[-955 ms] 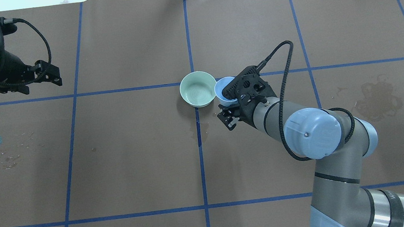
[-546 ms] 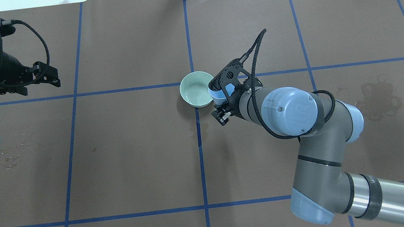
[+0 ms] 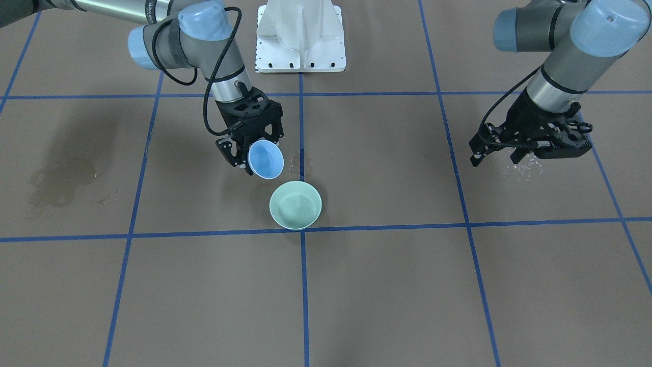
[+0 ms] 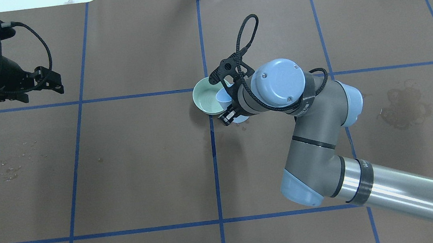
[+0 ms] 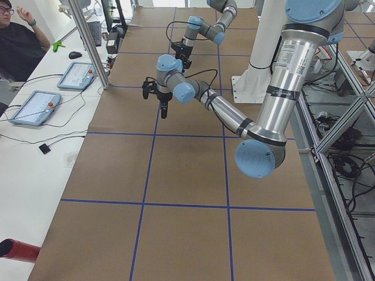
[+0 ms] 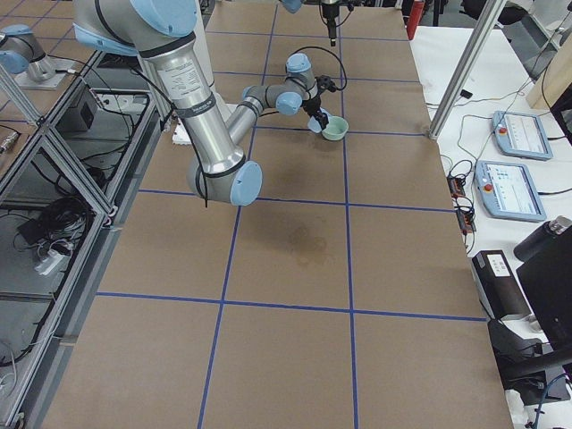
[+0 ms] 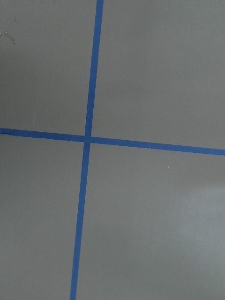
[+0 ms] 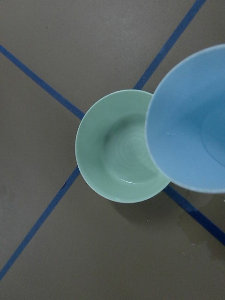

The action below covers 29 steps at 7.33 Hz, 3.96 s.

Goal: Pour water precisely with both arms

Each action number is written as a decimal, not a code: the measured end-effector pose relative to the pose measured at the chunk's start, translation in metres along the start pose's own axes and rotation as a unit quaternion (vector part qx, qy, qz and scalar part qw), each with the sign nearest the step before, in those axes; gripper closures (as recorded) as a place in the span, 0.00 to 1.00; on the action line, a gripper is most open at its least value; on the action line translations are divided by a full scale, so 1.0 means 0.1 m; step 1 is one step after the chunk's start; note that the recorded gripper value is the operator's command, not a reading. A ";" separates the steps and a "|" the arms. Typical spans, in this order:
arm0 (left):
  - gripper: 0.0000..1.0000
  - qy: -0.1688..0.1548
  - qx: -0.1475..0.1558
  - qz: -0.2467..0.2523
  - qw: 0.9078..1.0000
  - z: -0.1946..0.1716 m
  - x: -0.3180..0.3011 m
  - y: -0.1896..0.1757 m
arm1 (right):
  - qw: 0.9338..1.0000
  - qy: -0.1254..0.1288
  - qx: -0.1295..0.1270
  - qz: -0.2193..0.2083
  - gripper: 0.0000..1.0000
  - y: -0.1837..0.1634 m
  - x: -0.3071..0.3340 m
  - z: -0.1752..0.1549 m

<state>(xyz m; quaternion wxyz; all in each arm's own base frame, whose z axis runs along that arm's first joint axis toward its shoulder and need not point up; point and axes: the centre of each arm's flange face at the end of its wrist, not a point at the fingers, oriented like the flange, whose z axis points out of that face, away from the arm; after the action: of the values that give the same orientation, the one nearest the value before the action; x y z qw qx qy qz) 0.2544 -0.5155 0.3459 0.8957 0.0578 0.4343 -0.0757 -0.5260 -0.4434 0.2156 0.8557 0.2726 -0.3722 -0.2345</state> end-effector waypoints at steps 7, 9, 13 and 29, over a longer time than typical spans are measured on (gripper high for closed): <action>0.00 -0.002 0.000 -0.001 1.000 0.01 -0.02 0.00 | 0.991 0.012 -0.133 0.005 1.00 -0.35 0.02 0.22; 0.00 -0.003 0.000 -0.002 1.000 0.01 -0.04 0.01 | 0.985 0.021 -0.171 -0.008 1.00 -0.53 -0.10 0.25; 0.00 -0.003 0.001 -0.002 1.000 0.00 -0.05 0.01 | 0.973 0.041 -0.223 -0.033 1.00 -0.69 -0.17 0.34; 0.00 0.000 0.004 -0.002 1.000 -0.07 -0.08 0.06 | 0.916 0.153 -0.368 -0.034 1.00 -1.19 -0.38 0.40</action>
<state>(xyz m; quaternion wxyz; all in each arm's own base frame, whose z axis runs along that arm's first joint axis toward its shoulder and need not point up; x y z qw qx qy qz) 0.2450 -0.5078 0.3483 0.8955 0.0605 0.4339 -0.0792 -0.6037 -0.5207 0.1433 0.9334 -0.0169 -0.1147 -0.3397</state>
